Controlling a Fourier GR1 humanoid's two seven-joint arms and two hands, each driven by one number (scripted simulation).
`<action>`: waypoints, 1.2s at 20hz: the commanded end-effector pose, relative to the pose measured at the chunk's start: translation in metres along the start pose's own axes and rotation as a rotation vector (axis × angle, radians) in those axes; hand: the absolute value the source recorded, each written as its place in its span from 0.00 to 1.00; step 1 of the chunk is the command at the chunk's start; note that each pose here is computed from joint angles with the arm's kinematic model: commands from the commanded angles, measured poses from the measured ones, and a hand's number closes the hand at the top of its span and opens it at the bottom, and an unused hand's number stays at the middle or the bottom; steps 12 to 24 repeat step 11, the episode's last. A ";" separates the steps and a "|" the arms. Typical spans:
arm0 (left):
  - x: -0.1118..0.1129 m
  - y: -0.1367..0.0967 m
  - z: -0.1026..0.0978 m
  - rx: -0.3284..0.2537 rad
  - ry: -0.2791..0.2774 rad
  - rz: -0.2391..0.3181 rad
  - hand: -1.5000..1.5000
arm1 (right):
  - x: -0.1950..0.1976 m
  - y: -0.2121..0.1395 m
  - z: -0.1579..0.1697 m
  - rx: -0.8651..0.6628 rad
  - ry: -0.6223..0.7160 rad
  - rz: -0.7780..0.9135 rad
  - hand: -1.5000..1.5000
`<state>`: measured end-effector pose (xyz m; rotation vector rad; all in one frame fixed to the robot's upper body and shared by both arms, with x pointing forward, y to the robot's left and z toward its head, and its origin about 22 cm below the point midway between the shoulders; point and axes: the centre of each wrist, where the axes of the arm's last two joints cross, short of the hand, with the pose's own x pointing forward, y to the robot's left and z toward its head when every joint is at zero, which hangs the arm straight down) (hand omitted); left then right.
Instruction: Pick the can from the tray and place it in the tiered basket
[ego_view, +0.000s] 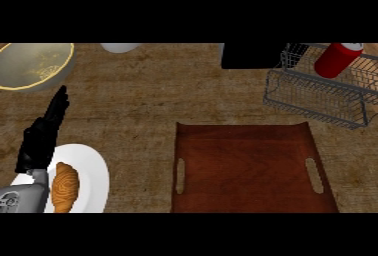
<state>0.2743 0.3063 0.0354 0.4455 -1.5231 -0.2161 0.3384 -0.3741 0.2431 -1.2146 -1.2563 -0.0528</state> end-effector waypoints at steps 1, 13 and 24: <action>-0.002 -0.002 0.003 0.008 0.004 -0.011 0.50 | -0.024 -0.043 0.015 0.026 0.061 -0.054 0.00; -0.015 0.012 0.012 0.032 0.028 -0.009 0.50 | -0.144 -0.139 0.055 0.020 0.033 -0.158 0.00; -0.015 0.012 0.012 0.032 0.028 -0.009 0.50 | -0.144 -0.139 0.055 0.020 0.033 -0.158 0.00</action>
